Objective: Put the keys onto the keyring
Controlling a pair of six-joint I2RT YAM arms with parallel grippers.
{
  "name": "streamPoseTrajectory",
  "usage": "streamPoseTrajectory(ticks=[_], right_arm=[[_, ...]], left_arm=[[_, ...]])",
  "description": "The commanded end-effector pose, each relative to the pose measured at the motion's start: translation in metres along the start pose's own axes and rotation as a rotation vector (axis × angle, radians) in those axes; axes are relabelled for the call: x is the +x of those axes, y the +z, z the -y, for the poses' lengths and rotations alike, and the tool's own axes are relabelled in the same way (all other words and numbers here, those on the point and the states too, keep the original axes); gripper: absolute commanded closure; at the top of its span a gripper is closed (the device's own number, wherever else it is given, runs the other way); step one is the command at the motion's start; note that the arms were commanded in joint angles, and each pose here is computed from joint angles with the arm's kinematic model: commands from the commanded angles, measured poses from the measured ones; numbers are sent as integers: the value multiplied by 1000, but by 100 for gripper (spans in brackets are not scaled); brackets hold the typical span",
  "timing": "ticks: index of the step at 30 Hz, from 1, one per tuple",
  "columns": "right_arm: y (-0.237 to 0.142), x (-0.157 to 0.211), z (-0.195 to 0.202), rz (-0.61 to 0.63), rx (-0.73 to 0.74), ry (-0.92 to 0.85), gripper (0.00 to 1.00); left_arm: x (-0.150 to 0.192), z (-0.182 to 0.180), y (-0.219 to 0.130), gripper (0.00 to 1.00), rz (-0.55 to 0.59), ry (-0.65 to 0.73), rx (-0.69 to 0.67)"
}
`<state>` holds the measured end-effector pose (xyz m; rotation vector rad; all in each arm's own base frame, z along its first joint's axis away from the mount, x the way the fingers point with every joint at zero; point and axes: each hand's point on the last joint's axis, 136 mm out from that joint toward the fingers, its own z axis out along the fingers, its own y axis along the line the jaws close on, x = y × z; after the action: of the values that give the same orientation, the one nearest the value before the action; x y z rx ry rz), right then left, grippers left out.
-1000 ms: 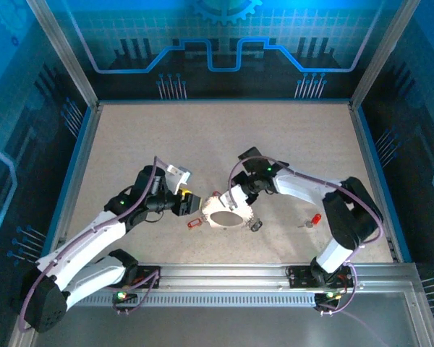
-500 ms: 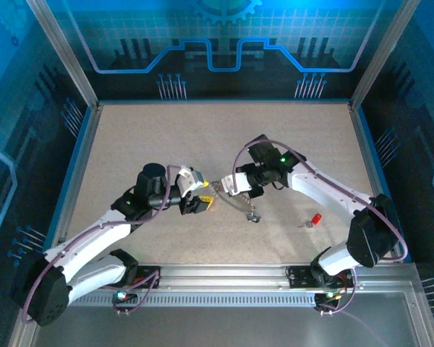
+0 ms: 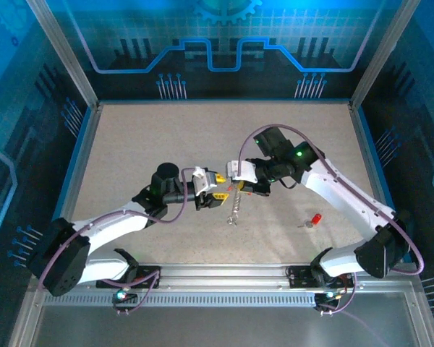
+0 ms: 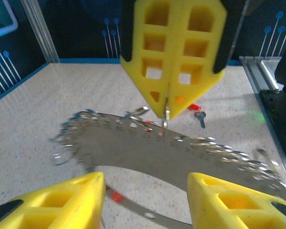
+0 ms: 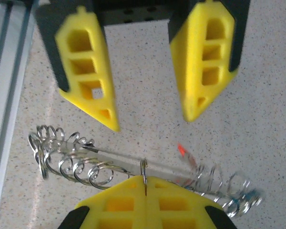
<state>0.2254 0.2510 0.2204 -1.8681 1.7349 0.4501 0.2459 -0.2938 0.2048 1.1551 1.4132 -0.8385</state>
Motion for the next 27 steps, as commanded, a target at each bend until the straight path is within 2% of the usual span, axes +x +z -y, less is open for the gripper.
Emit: streamPoseTrajectory(ticks=[1, 6, 12, 21, 27], right_arm=[[-8, -6, -21, 42, -46, 2, 100], [-6, -5, -27, 34, -49, -29, 100], [-5, -5, -28, 12, -41, -34, 100], [-5, -16, -29, 45, -25, -32, 100], [-4, -24, -27, 69, -12, -32, 100]], left_arm=[[-24, 10, 2, 52, 126, 47, 54], [-35, 22, 5, 55, 137, 63, 118], [-31, 36, 8, 59, 68, 65, 187], [-34, 33, 8, 71, 63, 48, 165], [-36, 31, 7, 73, 51, 52, 147]])
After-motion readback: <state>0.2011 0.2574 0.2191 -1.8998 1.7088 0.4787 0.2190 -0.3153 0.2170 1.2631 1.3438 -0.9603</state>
